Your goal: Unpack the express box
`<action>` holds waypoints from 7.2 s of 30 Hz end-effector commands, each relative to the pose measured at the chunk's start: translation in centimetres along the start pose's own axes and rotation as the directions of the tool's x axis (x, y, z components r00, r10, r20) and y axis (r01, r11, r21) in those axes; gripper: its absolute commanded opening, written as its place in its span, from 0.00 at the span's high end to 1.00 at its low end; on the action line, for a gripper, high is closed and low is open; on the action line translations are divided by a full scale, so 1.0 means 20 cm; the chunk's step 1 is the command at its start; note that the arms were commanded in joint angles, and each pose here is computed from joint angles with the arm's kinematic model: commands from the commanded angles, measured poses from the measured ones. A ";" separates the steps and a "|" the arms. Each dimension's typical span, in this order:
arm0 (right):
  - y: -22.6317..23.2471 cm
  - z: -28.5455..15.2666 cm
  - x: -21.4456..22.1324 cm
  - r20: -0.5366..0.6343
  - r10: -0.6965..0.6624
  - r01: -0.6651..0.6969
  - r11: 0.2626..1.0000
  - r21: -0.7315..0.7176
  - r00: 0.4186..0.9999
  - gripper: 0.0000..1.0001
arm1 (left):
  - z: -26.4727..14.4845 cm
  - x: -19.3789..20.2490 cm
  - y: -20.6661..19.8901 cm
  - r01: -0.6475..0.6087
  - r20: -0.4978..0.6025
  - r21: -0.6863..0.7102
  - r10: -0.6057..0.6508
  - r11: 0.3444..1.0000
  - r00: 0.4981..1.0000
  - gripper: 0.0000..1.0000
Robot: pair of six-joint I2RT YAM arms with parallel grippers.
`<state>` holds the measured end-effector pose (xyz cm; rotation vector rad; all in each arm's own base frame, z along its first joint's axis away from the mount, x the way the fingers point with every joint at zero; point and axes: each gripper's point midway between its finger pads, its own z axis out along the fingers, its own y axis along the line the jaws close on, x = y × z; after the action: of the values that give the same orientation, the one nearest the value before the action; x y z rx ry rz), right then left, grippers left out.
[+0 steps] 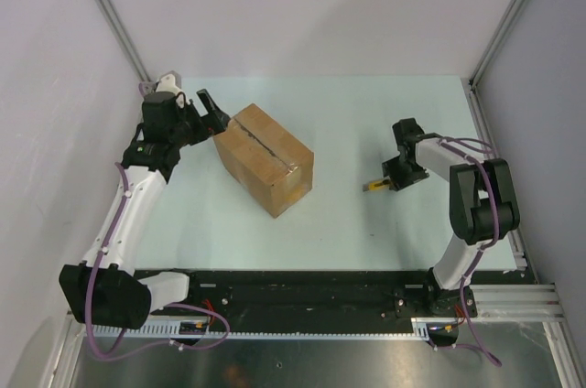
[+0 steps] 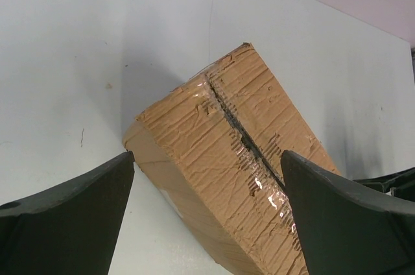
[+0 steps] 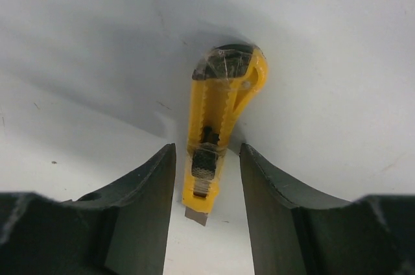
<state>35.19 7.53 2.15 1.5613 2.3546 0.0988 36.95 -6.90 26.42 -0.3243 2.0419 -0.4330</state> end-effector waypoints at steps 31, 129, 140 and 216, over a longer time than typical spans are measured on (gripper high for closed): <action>0.29 -0.57 -0.02 -0.059 -0.035 0.013 0.939 -0.344 0.998 1.00 | -0.21 0.06 -0.69 -0.029 -0.051 0.482 0.061 0.875 0.997 0.00; 0.28 -2.46 0.39 0.496 -0.503 0.186 -0.545 -0.818 0.708 0.00 | -0.92 0.03 -1.54 0.081 -0.097 0.964 0.052 0.252 0.994 1.00; 0.26 -2.56 0.47 0.428 -0.539 0.075 -0.557 -0.827 0.725 0.09 | -0.83 0.08 -1.59 0.147 -0.155 0.945 0.002 0.293 0.988 1.00; 0.60 -1.18 0.20 0.530 -0.506 0.720 0.328 -0.612 0.681 1.00 | -0.08 0.07 0.54 0.258 0.252 -0.368 -0.172 0.893 0.952 0.09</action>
<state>35.82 19.30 26.31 0.1511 2.0670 0.7337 34.32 0.90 22.21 -0.7194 1.8768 -0.1493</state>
